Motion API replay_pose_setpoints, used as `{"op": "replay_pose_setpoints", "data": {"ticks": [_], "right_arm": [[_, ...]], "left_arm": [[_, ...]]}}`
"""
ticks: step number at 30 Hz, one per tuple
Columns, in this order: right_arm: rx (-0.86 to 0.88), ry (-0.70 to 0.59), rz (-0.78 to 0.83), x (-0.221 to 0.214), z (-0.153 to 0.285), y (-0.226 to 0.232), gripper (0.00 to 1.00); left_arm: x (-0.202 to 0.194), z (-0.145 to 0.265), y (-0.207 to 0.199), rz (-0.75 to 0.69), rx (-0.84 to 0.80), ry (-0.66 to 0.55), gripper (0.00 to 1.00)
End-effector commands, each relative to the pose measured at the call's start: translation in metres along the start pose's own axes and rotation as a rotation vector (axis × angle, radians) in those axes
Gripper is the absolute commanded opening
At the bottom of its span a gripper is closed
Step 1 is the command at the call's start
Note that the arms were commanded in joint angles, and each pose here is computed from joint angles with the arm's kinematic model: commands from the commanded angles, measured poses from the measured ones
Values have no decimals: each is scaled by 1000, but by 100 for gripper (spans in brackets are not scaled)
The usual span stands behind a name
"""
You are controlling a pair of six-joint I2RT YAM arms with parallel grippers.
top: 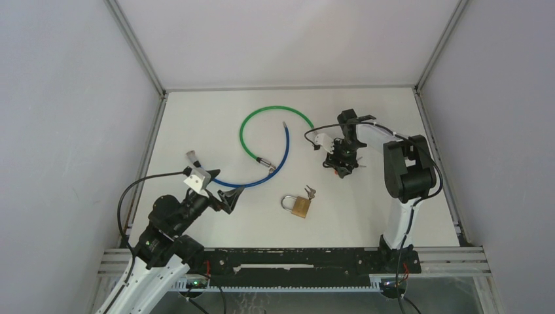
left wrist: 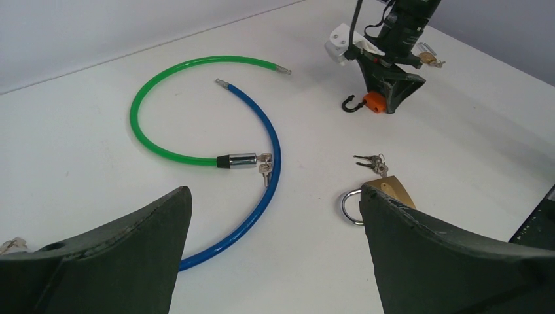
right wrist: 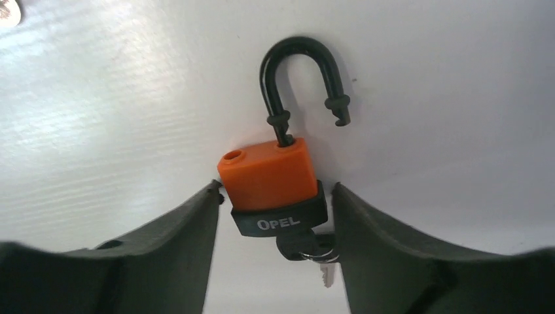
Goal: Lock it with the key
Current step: Pick up the lock from the center of the board.
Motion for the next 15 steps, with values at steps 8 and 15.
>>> {"op": "replay_pose_setpoints", "data": {"ticks": [8, 15], "right_arm": [[25, 1, -46, 15, -18, 1, 74], [24, 10, -15, 15, -17, 1, 46]], "left_arm": [[10, 1, -4, -23, -30, -32, 100], [12, 1, -4, -36, -35, -36, 100]]}}
Point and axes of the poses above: each gripper's point midway between its finger pads, its own z axis back along the fingers, its own y axis along the line the jaws close on, x = y × z, the point moved 6 cm from there along z, back along the fingers, and after that the axes turned 9 degrees about z, right-handed, at the moved point
